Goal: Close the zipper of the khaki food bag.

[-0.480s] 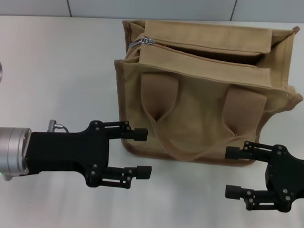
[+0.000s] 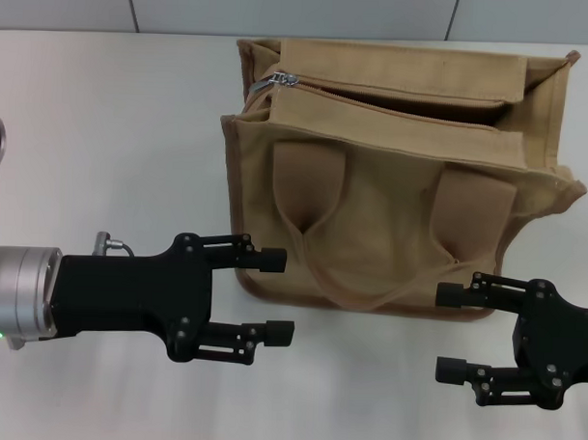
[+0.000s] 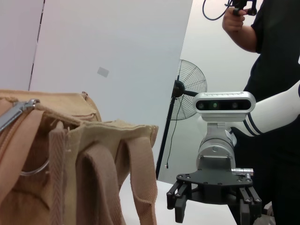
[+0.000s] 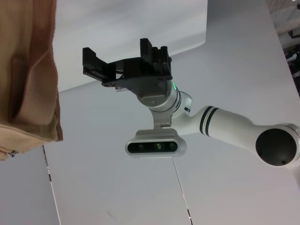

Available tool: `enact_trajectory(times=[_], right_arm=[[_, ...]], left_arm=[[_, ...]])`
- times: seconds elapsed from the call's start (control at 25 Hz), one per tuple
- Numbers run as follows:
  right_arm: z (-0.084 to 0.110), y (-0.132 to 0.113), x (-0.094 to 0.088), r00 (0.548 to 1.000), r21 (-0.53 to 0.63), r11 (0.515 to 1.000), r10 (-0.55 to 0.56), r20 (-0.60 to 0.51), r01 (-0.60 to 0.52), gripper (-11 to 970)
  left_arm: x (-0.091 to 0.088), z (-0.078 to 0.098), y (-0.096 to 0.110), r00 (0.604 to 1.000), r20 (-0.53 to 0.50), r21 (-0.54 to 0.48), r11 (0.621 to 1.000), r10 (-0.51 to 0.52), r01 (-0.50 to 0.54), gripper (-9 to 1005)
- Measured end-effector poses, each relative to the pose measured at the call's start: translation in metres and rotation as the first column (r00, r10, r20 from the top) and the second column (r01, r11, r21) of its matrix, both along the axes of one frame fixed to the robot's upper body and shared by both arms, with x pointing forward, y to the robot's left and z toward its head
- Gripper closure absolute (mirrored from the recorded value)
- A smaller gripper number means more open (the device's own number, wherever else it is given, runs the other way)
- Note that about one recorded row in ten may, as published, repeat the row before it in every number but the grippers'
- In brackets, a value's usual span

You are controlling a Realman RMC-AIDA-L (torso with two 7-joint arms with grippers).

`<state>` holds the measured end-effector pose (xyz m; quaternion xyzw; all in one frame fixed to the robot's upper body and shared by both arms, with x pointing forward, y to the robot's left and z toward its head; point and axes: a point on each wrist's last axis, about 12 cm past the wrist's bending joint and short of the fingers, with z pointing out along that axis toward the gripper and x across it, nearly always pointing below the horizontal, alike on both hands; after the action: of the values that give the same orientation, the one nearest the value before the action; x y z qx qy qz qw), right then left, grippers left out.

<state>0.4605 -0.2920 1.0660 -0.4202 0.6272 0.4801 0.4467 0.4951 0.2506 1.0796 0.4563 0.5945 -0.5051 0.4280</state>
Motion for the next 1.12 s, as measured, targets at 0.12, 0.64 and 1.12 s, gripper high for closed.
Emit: enact_trajectory(times=[0.12,0.64,1.12], right_arm=[[0.000,0.000,0.000,1.000,0.000,1.000,0.000,0.000,0.000,167],[0.000,0.000,0.000,1.000,0.000,1.000,0.000,0.000,0.000,173],[0.001,-0.001,0.000,1.000,0.008,1.000,-0.002,-0.002,0.002,179]], left_arm=[[-0.001,0.000,0.005,1.000,0.004,-0.006,1.000,0.025,-0.025,231],[0.005,-0.005,0.058,0.837,0.210,-0.138,0.863,0.505,-0.485,247],[0.055,0.000,0.006,0.876,0.275,-0.050,0.915,0.397,-0.399,261]])
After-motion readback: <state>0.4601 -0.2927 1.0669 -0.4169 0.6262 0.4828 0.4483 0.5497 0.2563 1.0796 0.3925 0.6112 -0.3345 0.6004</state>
